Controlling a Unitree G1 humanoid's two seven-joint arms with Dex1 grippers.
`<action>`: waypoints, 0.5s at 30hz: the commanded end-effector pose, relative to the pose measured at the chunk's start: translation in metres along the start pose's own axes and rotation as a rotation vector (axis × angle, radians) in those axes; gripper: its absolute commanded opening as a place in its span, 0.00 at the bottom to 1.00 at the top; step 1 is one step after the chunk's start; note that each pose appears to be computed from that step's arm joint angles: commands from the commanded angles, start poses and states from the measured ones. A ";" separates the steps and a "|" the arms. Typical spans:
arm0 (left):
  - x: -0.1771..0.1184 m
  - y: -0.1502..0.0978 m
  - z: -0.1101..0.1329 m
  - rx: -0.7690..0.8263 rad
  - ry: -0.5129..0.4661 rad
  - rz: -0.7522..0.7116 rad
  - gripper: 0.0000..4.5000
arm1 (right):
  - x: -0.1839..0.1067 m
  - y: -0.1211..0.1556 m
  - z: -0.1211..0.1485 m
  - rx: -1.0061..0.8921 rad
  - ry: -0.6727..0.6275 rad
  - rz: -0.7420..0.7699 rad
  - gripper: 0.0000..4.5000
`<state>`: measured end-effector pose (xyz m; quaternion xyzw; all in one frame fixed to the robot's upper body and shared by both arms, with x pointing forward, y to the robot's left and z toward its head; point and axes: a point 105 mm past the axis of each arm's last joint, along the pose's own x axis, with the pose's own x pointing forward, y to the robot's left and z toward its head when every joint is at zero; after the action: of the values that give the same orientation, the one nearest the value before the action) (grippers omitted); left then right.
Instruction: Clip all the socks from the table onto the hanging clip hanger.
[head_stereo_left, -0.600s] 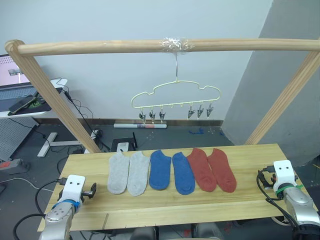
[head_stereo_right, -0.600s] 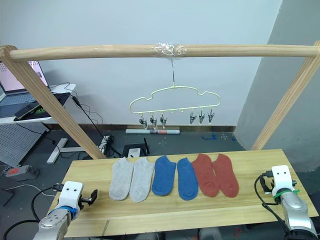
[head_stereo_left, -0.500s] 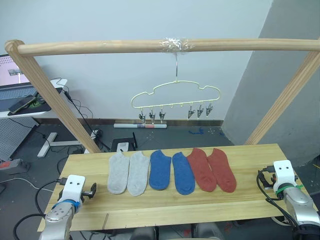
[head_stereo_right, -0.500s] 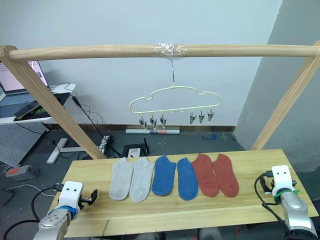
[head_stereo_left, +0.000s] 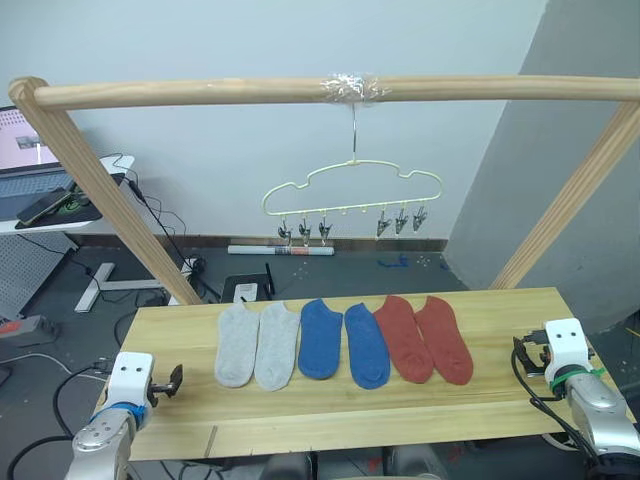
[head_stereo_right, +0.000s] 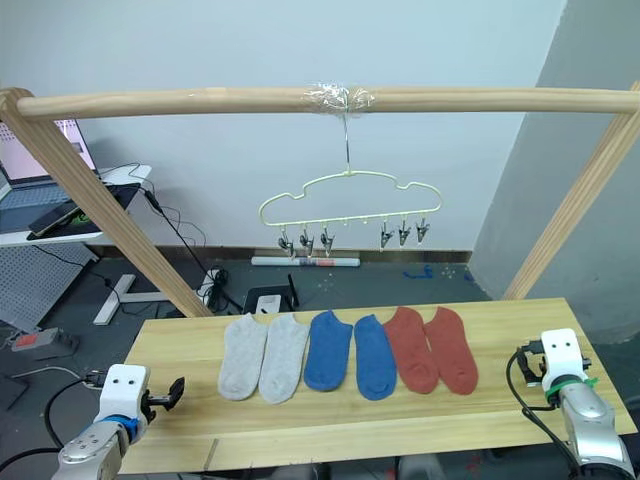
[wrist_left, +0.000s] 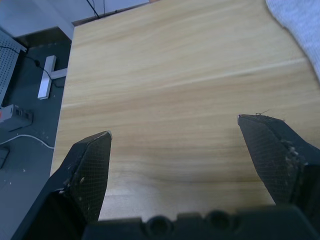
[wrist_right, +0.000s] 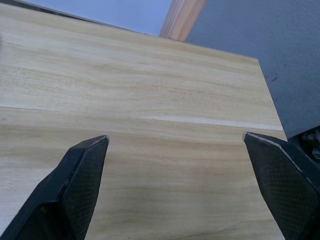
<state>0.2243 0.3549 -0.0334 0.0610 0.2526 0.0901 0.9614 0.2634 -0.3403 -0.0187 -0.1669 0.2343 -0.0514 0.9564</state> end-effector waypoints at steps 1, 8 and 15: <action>-0.008 0.008 0.033 -0.051 -0.140 0.007 1.00 | -0.004 0.008 0.018 -0.039 -0.066 0.039 1.00; -0.029 -0.028 0.090 -0.029 -0.323 -0.118 1.00 | -0.023 0.045 0.074 -0.012 -0.264 0.251 1.00; -0.033 -0.106 0.164 -0.039 -0.510 -0.303 1.00 | -0.063 0.108 0.142 0.014 -0.465 0.709 1.00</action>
<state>0.2876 0.2456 0.0882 0.0194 0.0382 -0.0544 0.9976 0.2772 -0.1971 0.0708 -0.0798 0.0794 0.2808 0.9531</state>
